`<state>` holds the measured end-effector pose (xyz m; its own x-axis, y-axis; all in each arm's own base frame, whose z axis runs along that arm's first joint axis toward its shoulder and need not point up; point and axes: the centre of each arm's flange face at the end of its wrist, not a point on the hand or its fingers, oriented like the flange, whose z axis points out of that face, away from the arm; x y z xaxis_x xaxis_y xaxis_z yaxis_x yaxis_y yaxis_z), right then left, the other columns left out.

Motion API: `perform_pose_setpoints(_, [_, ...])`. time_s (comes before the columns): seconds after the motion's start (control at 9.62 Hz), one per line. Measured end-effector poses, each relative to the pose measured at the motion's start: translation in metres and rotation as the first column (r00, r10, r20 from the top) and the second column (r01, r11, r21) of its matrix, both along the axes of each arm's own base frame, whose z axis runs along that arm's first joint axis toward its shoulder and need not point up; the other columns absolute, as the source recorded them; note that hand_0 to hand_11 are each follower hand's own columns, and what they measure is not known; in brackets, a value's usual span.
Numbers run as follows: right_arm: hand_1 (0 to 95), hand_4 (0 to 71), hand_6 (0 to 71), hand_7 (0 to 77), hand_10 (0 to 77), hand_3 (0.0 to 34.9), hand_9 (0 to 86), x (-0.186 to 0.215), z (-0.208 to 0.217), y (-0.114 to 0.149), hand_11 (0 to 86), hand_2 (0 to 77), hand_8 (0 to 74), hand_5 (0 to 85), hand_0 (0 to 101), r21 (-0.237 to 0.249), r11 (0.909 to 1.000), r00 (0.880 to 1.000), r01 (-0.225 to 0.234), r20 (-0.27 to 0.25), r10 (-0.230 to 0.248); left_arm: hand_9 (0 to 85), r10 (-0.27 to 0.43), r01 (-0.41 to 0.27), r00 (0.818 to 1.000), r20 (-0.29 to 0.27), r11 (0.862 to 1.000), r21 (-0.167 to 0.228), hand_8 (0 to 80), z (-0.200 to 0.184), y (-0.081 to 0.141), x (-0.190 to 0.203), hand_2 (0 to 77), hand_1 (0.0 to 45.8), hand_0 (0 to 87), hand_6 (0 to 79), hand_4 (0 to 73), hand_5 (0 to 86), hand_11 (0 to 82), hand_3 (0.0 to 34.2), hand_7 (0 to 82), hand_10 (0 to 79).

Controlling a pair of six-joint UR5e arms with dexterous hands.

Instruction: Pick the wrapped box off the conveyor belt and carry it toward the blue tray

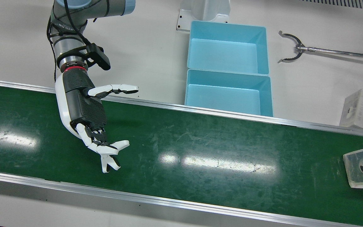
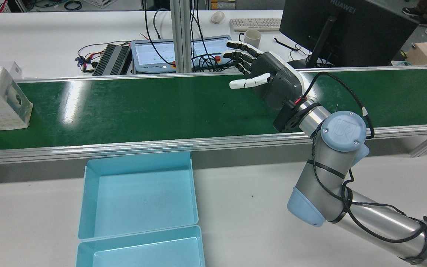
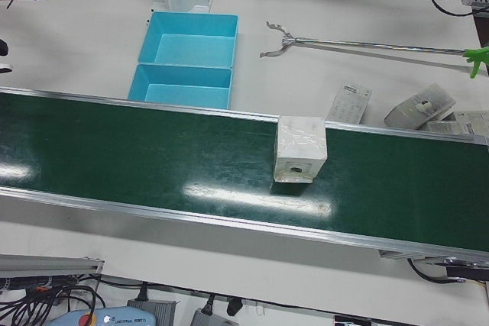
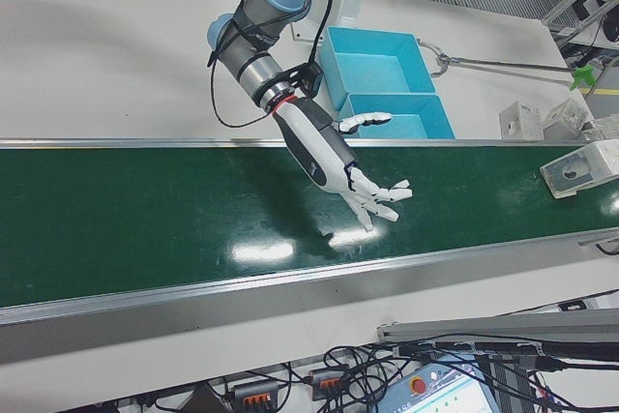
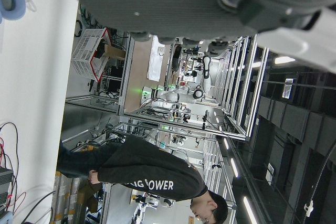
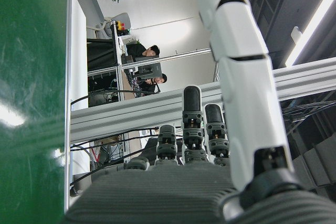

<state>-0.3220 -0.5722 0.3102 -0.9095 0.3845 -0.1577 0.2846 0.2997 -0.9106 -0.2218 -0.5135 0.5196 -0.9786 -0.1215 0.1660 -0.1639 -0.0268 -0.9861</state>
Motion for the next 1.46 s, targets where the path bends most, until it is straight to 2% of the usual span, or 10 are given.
perform_pose_setpoints(1.46, [20.2,8.7,13.1,33.3,0.0,3.8,14.2,-0.0035,0.0038,-0.0001,1.6,13.6,8.7,25.1,53,-0.007,1.0000,1.000,0.003,-0.007,-0.003,0.0,0.000,0.000,1.000,0.000,1.000,0.000,0.5,0.0000,0.0000,0.0000,0.5,0.0,0.0,0.5,0.0,0.5,0.0,0.0,0.5,0.0])
